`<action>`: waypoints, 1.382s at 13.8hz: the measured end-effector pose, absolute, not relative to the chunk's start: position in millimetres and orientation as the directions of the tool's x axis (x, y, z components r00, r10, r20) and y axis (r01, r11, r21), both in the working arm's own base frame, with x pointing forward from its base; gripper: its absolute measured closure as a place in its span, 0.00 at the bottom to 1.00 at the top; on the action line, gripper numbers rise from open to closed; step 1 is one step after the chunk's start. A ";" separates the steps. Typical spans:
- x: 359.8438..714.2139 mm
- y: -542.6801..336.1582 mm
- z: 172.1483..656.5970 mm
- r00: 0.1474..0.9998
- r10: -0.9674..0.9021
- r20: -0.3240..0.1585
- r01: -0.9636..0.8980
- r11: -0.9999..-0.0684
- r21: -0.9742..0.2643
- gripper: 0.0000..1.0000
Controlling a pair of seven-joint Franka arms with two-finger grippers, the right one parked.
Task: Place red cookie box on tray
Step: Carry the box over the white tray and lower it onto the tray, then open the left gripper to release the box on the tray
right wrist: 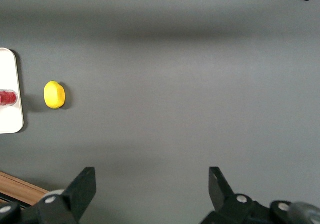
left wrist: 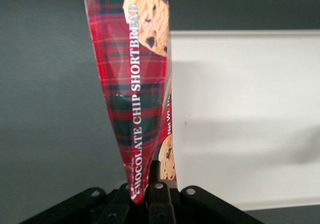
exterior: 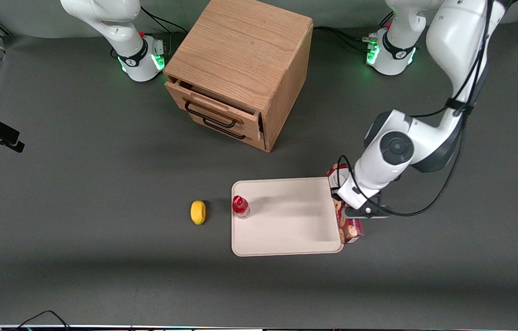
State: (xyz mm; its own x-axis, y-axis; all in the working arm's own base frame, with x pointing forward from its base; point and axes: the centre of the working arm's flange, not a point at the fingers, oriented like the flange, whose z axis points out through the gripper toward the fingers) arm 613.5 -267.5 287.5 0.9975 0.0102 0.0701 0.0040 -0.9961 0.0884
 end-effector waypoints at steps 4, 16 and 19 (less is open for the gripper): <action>609.7 -288.9 238.0 1.000 0.017 0.018 0.015 -0.996 0.090 0.95; 622.5 -282.5 229.1 0.999 -0.002 0.054 -0.004 -0.999 0.047 0.72; 627.9 -285.1 239.3 0.996 -0.013 0.085 -0.016 -0.999 0.044 0.40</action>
State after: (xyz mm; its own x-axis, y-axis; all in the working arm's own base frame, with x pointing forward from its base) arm 627.9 -285.1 239.3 0.9963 -0.0126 0.0854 -0.0164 -0.9989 0.0439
